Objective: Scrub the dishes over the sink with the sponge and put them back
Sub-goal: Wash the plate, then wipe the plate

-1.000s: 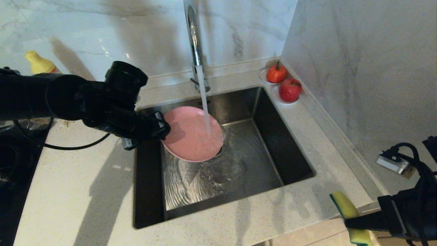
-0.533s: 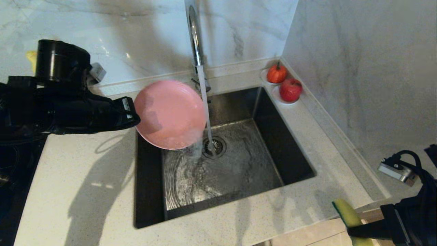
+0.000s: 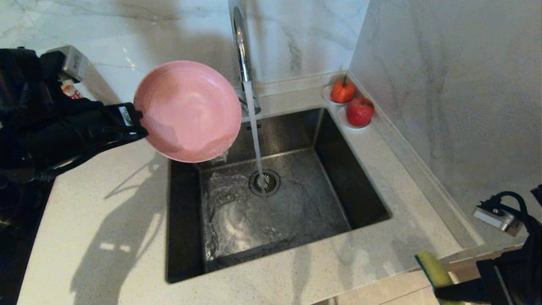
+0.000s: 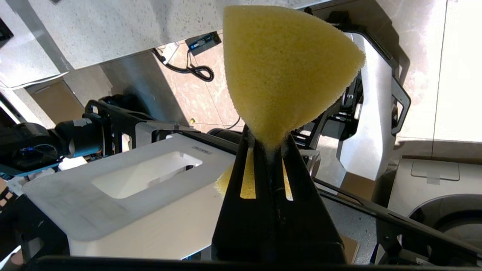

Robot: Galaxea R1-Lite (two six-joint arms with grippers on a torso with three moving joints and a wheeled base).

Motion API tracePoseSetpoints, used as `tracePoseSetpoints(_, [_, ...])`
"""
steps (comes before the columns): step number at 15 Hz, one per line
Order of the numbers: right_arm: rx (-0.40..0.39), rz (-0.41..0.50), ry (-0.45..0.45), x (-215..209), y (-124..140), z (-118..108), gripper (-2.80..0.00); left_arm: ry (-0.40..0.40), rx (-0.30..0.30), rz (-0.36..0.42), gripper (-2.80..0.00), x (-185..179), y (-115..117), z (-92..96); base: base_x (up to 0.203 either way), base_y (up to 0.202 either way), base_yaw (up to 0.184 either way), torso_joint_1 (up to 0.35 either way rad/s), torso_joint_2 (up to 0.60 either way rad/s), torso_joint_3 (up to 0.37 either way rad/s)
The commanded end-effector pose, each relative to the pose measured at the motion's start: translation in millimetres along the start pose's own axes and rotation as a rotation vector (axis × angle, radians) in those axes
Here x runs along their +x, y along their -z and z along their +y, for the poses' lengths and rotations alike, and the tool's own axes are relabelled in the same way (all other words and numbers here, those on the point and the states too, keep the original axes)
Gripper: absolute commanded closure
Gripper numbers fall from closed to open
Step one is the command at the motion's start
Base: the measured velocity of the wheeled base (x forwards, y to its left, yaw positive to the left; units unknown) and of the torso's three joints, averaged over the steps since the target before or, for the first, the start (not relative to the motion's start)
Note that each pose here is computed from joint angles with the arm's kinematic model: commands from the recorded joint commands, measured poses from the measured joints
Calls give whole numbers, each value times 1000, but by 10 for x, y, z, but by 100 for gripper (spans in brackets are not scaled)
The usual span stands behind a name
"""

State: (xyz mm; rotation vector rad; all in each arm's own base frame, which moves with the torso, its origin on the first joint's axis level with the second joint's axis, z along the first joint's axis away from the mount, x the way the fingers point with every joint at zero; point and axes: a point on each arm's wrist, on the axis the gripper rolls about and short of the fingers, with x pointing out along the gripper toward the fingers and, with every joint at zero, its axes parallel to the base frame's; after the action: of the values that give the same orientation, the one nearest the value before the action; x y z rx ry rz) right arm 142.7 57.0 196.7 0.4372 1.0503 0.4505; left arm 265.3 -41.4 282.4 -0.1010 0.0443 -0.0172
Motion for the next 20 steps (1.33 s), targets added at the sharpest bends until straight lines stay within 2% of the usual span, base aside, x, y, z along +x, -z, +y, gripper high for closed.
tracePoseSetpoints(1, [1, 2, -4, -7, 2, 6, 0, 23, -8, -147, 0, -96, -50, 22, 0, 0, 0, 0, 0, 0])
tracePoseSetpoints(3, [5, 8, -3, 4, -10, 7, 0, 61, 28, -190, 0, -173, -25, 27, 0, 0, 0, 0, 0, 0])
tracePoseSetpoints(7, [-8, 16, -61, -59, -20, 73, 0, 178, 34, -272, 0, -489, -188, 29, 0, 0, 0, 0, 0, 0])
tracePoseSetpoints(11, [-25, 46, -175, -288, -47, 233, 0, 195, 36, -259, 0, -680, -240, 43, 0, 0, 0, 0, 0, 0])
tracePoseSetpoints(13, [-34, 44, -203, -378, -38, 278, 0, 233, 34, -219, 0, -740, -218, 23, 0, 0, 0, 0, 0, 0])
tracePoseSetpoints(16, [-35, 60, -232, -632, 50, 357, 0, 269, 19, -226, 0, -897, -287, -16, 0, 0, 0, 0, 0, 0])
tracePoseSetpoints(18, [-30, 64, -231, -683, 115, 347, 0, 267, 44, -239, 0, -1035, -309, 10, 0, 0, 0, 0, 0, 0])
tracePoseSetpoints(20, [-29, 60, -227, -709, 152, 336, 0, 271, 103, -260, 0, -1171, -295, 36, 0, 0, 0, 0, 0, 0])
